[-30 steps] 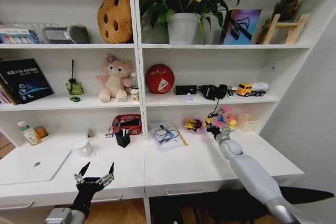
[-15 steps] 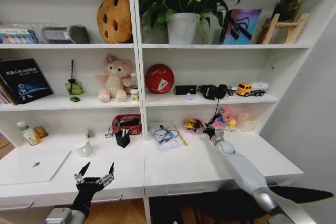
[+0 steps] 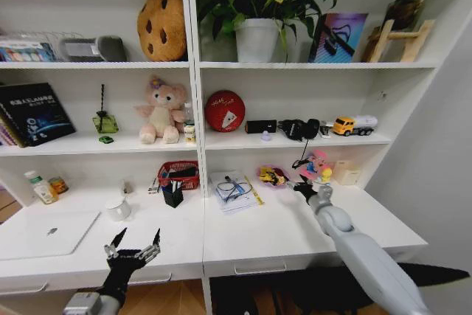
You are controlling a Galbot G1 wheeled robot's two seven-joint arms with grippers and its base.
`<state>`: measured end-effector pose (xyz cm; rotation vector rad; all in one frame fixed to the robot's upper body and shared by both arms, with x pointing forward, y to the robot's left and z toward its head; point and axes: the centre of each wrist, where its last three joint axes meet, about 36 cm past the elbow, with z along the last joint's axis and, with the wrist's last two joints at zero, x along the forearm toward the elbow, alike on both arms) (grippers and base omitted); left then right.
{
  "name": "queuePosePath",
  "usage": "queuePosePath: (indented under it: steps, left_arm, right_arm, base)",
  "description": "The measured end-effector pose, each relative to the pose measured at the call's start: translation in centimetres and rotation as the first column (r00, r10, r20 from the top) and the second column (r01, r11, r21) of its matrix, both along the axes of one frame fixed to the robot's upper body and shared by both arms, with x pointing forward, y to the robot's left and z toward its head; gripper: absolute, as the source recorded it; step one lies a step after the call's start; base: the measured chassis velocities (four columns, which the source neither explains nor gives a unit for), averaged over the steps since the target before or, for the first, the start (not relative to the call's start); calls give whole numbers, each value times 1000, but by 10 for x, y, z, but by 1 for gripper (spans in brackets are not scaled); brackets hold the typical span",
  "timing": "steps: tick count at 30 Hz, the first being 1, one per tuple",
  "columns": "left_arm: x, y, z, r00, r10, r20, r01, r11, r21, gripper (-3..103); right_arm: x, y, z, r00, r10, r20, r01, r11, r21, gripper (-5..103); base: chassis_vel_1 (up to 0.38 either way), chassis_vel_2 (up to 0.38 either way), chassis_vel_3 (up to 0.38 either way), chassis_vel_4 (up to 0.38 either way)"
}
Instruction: Organize the objects on the table.
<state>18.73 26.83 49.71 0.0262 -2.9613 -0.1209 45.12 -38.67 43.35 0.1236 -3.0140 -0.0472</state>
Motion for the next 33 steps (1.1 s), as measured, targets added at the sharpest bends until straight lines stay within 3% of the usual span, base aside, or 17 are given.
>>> queuePosePath:
  steps: [1,2,4,6,8,9,12,15,21,33]
  left_arm:
    - [0,0,0,1000,0,0,0,1000,0,100]
    - [0,0,0,1000,0,0,0,1000,0,100]
    - [0,0,0,1000,0,0,0,1000,0,100]
    - [0,0,0,1000,0,0,0,1000,0,100]
    - [0,0,0,1000,0,0,0,1000,0,100]
    - [0,0,0,1000,0,0,0,1000,0,100]
    - [0,0,0,1000,0,0,0,1000,0,100]
    - [0,0,0,1000,0,0,0,1000,0,100]
    - [0,0,0,1000,0,0,0,1000,0,100]
    - [0,0,0,1000,0,0,0,1000,0,100]
  right_arm:
    - [-31,-3,6,1000,-13,3,13,1000,0,100]
    - [-31,-3,6,1000,-13,3,13,1000,0,100]
    - [-96,-12,12,997,-72,11,72,997,-26,100]
    - [-115,-13,14,996,-87,15,87,996,-36,100]
    - [-173,-10,11,993,-117,21,119,990,-72,100]
    - [-173,-10,11,993,-117,21,119,990,-72,100]
    - [-253,5,-5,983,-177,50,182,977,-112,100]
    - [-282,20,-10,978,-201,56,206,971,-118,100]
    - [-294,42,-5,973,-225,42,228,971,-74,100]
    - [-292,44,-7,974,-225,35,227,972,-67,100]
  base:
    - [0,0,0,0]
    - [0,0,0,0]
    - [0,0,0,0]
    - [0,0,0,0]
    - [0,0,0,0]
    - [0,0,0,0]
    - [0,0,0,0]
    - [0,0,0,0]
    - [0,0,0,0]
    - [0,0,0,0]
